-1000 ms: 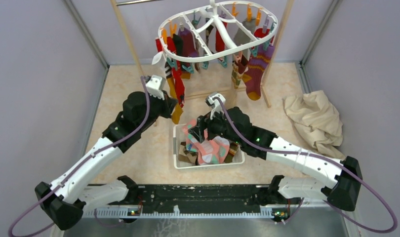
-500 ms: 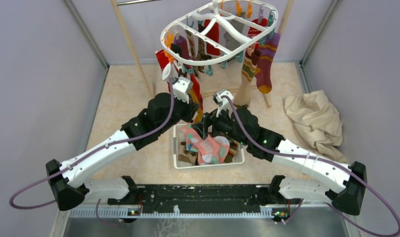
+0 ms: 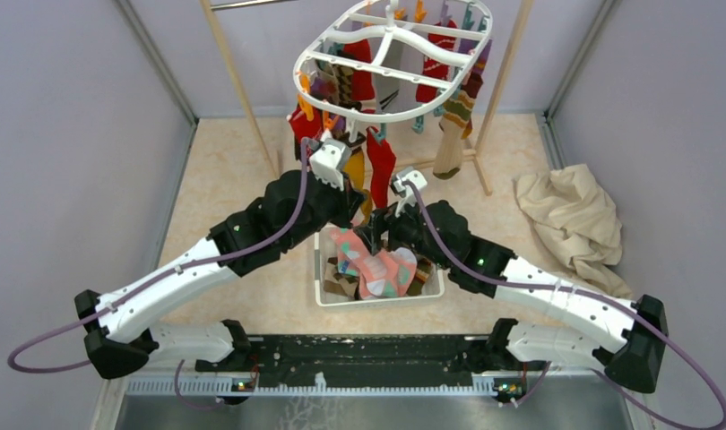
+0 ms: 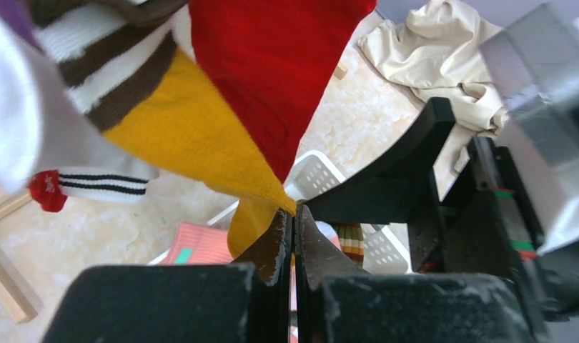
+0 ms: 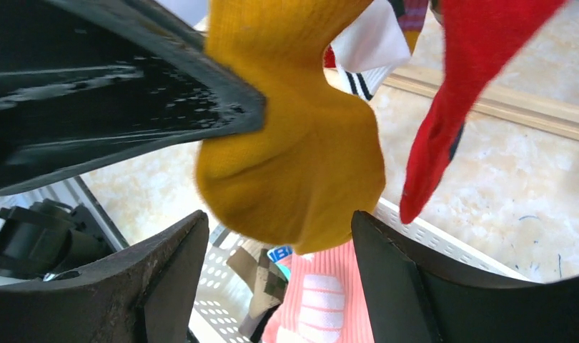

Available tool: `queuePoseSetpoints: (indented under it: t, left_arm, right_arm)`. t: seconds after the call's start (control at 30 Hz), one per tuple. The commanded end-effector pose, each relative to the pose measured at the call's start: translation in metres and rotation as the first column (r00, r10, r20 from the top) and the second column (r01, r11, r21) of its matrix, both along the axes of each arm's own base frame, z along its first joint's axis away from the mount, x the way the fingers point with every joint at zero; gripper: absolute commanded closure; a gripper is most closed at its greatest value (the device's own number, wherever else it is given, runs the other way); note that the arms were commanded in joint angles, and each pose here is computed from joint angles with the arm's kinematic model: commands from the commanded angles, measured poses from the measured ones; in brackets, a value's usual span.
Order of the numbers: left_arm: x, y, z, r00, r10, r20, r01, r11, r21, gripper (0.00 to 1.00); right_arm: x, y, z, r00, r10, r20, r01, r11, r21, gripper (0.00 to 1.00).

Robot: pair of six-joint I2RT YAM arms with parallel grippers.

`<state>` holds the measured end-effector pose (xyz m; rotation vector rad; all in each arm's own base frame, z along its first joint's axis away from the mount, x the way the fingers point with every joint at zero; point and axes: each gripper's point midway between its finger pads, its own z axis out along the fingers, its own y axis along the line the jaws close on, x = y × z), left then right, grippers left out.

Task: Remove the socks clipped to the hanger
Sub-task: Adjust the hanger on the clothesline, then remove the sock from the hanger.

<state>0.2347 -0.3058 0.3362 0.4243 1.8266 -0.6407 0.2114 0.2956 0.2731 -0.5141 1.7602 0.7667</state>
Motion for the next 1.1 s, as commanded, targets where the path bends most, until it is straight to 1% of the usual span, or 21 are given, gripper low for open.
queuePoseSetpoints:
  t: [0.0, 0.17, 0.2, 0.3, 0.33, 0.37, 0.43, 0.5, 0.57, 0.67, 0.73, 0.8, 0.93, 1.0, 1.03, 1.07]
  left_arm:
    - [-0.011, 0.007, 0.005, 0.999, 0.013, -0.035, -0.014, 1.0, -0.026, 1.0]
    - [-0.016, 0.008, -0.002, 0.999, 0.01, -0.053, -0.011, 1.0, -0.019, 1.0]
    - [-0.016, 0.008, -0.002, 0.998, 0.01, -0.055, -0.011, 1.0, -0.018, 1.0]
    - [-0.018, 0.008, -0.005, 0.998, 0.012, -0.059, -0.012, 1.0, -0.012, 1.0]
    - [-0.017, 0.008, -0.005, 0.998, 0.014, -0.059, -0.015, 1.0, -0.012, 1.0]
    - [-0.017, 0.008, -0.006, 0.998, 0.016, -0.059, -0.017, 1.0, -0.011, 1.0]
    - [-0.017, 0.008, -0.008, 0.998, 0.018, -0.06, -0.019, 1.0, -0.007, 1.0]
    - [-0.016, 0.008, -0.01, 0.998, 0.021, -0.059, -0.022, 1.0, -0.004, 1.0]
    - [-0.015, 0.008, -0.011, 0.998, 0.027, -0.06, -0.028, 1.0, -0.005, 1.0]
    - [-0.014, 0.008, -0.011, 0.998, 0.033, -0.062, -0.034, 0.999, -0.01, 0.92]
    - [-0.014, 0.008, -0.01, 0.998, 0.036, -0.06, -0.037, 0.999, -0.01, 0.91]
    - [-0.014, 0.009, -0.008, 0.998, 0.035, -0.056, -0.037, 0.999, -0.018, 0.9]
    - [-0.016, 0.003, -0.007, 0.998, 0.008, -0.055, -0.009, 1.0, -0.03, 0.93]
    - [-0.016, 0.0, -0.007, 0.998, 0.0, -0.057, -0.002, 0.999, -0.035, 0.93]
    - [-0.016, -0.001, -0.008, 0.998, 0.001, -0.058, -0.003, 0.999, -0.032, 0.91]
    - [-0.015, -0.001, -0.008, 0.998, 0.001, -0.058, -0.003, 1.0, -0.029, 0.87]
  right_arm:
    - [0.009, 0.011, 0.015, 0.998, -0.016, 0.059, 0.013, 0.998, 0.057, 0.27]
    - [0.017, 0.016, 0.026, 0.996, -0.04, 0.086, 0.032, 0.995, 0.096, 0.31]
    - [0.018, 0.017, 0.029, 0.995, -0.045, 0.089, 0.035, 0.994, 0.102, 0.33]
    - [0.021, 0.02, 0.033, 0.994, -0.052, 0.097, 0.041, 0.993, 0.112, 0.45]
    - [0.022, 0.02, 0.034, 0.994, -0.053, 0.098, 0.041, 0.993, 0.115, 0.51]
    - [0.022, 0.021, 0.034, 0.994, -0.053, 0.097, 0.041, 0.992, 0.115, 0.59]
    - [0.023, 0.023, 0.031, 0.994, -0.052, 0.092, 0.042, 0.993, 0.107, 0.82]
    - [0.024, 0.025, 0.026, 0.995, -0.049, 0.084, 0.04, 0.994, 0.097, 0.99]
    - [0.023, 0.025, 0.023, 0.996, -0.046, 0.075, 0.039, 0.995, 0.094, 1.0]
    - [0.021, 0.023, 0.019, 0.997, -0.045, 0.068, 0.039, 0.995, 0.094, 1.0]
    - [0.019, 0.019, 0.016, 0.997, -0.046, 0.062, 0.04, 0.995, 0.089, 1.0]
    - [0.016, 0.014, 0.012, 0.997, -0.051, 0.054, 0.046, 0.995, 0.086, 1.0]
    - [0.012, 0.002, 0.008, 0.996, -0.069, 0.049, 0.064, 0.993, 0.098, 1.0]
    - [0.01, -0.003, 0.006, 0.996, -0.078, 0.046, 0.073, 0.992, 0.1, 1.0]
    - [0.009, -0.005, 0.005, 0.996, -0.081, 0.045, 0.076, 0.992, 0.099, 1.0]
    - [0.008, -0.007, 0.005, 0.996, -0.081, 0.043, 0.076, 0.992, 0.1, 1.0]
